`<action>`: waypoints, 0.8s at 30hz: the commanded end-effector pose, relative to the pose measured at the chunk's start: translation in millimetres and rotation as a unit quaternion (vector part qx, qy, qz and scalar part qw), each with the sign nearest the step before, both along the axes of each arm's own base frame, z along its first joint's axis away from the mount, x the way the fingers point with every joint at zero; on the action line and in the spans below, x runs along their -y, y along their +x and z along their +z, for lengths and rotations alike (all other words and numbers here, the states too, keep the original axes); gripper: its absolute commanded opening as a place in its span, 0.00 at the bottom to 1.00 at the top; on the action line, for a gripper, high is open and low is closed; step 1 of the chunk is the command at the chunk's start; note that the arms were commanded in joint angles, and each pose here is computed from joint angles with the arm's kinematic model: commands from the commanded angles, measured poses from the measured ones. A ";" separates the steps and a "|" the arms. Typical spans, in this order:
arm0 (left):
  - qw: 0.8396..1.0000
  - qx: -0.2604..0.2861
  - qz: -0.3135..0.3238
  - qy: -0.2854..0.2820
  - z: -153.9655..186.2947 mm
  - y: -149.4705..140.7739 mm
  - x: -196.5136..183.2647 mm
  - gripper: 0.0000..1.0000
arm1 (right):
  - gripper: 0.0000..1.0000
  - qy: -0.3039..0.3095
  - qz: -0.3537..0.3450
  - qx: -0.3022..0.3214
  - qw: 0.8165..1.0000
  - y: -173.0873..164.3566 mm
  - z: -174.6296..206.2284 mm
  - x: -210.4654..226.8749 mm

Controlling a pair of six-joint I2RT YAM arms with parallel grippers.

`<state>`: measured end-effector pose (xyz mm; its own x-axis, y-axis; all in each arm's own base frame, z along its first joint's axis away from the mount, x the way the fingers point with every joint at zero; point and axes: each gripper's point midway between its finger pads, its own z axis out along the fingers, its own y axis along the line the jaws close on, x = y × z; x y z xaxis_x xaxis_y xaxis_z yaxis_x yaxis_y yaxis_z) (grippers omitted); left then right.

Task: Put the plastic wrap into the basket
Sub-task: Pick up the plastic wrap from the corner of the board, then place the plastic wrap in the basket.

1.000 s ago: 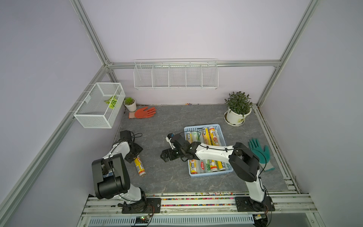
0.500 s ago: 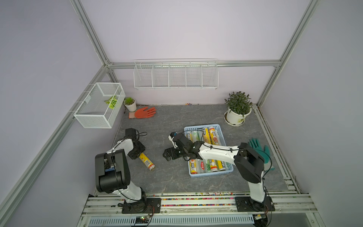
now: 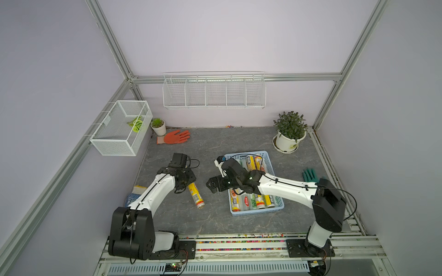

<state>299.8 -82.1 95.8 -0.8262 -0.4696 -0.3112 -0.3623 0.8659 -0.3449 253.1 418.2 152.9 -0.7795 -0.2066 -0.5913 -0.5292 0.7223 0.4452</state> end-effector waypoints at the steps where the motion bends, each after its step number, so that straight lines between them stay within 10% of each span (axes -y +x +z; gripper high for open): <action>1: 0.997 0.045 -0.023 -0.061 32.9 2.7 33.2 0.18 | 0.98 -0.034 -0.026 0.026 0.999 4.1 5.3 30.1; 24: 0.950 0.117 -0.218 -0.193 111.1 -3.4 230.2 0.15 | 0.98 -0.063 -0.227 0.070 0.969 22.5 25.6 183.8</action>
